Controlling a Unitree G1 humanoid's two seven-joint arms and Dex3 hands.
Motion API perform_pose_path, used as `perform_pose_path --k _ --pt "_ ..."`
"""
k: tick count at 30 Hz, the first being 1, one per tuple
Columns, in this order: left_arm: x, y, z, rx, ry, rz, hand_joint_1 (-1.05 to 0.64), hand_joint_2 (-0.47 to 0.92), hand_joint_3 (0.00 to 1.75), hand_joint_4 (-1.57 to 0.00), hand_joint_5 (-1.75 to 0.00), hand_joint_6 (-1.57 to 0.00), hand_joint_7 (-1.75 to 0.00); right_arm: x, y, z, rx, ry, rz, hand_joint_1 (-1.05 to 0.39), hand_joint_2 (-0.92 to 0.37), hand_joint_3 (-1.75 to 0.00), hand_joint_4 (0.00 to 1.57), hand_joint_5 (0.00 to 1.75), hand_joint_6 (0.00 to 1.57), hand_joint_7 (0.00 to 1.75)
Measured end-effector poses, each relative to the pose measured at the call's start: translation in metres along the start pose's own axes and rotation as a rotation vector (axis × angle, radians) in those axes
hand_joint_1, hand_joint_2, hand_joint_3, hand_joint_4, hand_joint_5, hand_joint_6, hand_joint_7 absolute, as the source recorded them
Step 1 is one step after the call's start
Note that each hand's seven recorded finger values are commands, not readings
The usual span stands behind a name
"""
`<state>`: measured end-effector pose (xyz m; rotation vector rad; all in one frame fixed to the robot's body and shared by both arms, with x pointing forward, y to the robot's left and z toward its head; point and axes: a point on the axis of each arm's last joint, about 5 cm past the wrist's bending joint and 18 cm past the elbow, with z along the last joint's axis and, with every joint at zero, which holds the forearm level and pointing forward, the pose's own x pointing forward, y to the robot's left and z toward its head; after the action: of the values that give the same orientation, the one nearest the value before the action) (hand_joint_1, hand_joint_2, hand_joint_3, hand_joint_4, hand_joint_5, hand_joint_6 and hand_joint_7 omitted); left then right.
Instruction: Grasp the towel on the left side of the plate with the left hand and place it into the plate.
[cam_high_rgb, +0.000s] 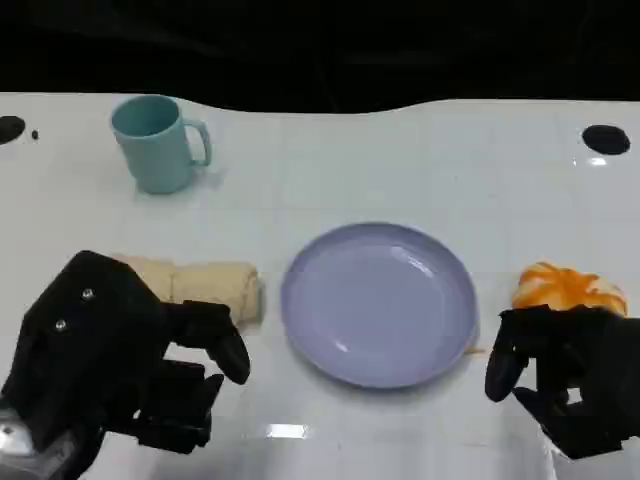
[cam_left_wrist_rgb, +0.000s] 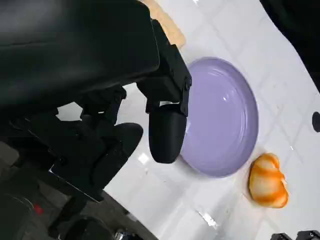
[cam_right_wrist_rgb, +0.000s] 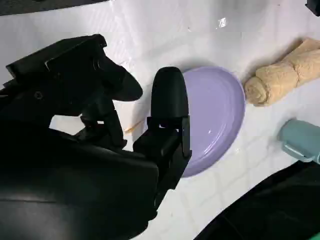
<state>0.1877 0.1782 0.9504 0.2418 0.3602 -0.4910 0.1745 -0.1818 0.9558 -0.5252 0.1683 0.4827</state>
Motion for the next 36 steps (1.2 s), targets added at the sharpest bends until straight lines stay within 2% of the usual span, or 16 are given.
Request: perform_pose_path --k 28,31,32,36 --pt "-0.0022 0.0042 0.0006 -0.001 -0.008 0.015 -0.01 0.51 1.3 -0.8 -1.75 -0.71 -1.59 0.0007 -0.0002 0.0011 -0.011 -0.018 0.0 0.01 -0.59 -1.04 0.71 1.75 0.69 1.43" --pt "-0.0022 0.0057 0.0009 -0.008 -0.014 0.019 0.0 0.57 1.15 -0.69 -1.66 -0.69 -1.38 0.001 -0.0005 0.0016 -0.012 -0.02 0.0 0.02 -0.59 -1.05 0.7 1.74 0.69 1.42" --pt "-0.0021 0.0063 0.0006 -0.021 -0.018 0.02 -0.01 0.59 1.09 -0.67 -1.58 -0.69 -1.23 0.0011 -0.0006 0.0018 -0.013 -0.021 -0.001 0.02 -0.59 -1.05 0.7 1.74 0.69 1.42" --pt "-0.0026 0.0082 0.002 -0.018 -0.068 0.034 -0.03 0.63 0.97 -0.55 -1.44 -0.64 -0.87 0.0011 -0.0006 0.0019 -0.014 -0.023 -0.001 0.02 -0.59 -1.06 0.71 1.74 0.69 1.42"
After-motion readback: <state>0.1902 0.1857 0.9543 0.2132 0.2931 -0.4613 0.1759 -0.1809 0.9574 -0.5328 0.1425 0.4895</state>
